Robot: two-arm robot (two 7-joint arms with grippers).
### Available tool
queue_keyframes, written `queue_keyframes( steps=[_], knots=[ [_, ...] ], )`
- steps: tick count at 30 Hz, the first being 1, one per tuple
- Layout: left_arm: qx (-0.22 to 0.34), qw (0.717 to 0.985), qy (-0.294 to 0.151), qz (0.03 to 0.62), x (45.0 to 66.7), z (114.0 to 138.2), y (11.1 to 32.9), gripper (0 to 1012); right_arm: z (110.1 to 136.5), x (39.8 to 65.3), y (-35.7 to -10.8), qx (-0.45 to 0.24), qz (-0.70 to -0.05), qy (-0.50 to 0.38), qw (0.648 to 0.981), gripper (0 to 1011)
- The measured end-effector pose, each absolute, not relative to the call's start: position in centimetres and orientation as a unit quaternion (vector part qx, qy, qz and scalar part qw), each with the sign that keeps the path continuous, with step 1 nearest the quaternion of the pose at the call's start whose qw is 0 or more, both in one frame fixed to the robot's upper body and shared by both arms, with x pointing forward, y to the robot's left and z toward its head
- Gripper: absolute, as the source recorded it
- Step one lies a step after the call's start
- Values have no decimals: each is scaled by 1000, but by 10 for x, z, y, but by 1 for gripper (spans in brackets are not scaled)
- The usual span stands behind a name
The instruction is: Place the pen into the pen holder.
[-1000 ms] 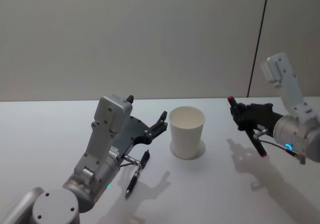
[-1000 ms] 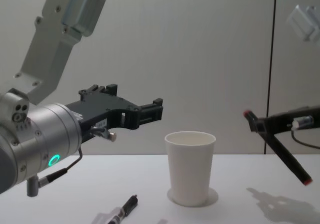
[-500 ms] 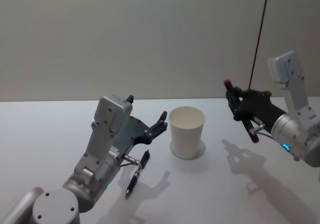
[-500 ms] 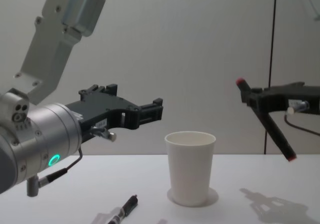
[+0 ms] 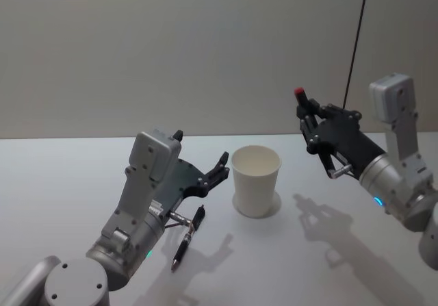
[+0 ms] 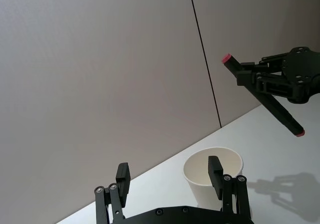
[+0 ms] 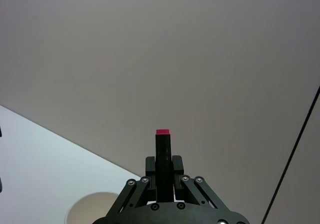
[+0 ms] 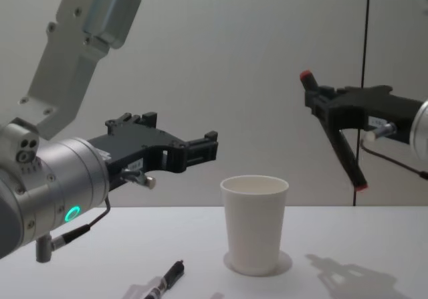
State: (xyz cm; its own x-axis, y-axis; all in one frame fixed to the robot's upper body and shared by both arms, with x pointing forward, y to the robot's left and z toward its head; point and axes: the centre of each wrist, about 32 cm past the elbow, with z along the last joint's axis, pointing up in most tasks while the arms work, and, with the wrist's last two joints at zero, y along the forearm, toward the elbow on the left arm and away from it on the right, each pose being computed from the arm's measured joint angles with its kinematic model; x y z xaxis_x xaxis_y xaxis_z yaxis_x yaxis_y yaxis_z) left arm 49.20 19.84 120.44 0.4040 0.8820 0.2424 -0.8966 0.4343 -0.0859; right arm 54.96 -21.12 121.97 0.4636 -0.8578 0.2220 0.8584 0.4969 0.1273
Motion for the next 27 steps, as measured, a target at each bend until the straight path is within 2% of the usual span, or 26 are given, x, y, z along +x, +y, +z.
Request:
queue_keyframes(
  steps=[27],
  knots=[
    [29, 837, -126, 531, 492, 1204, 198, 999, 1196, 577, -184, 55, -467, -173, 865, 179]
  ],
)
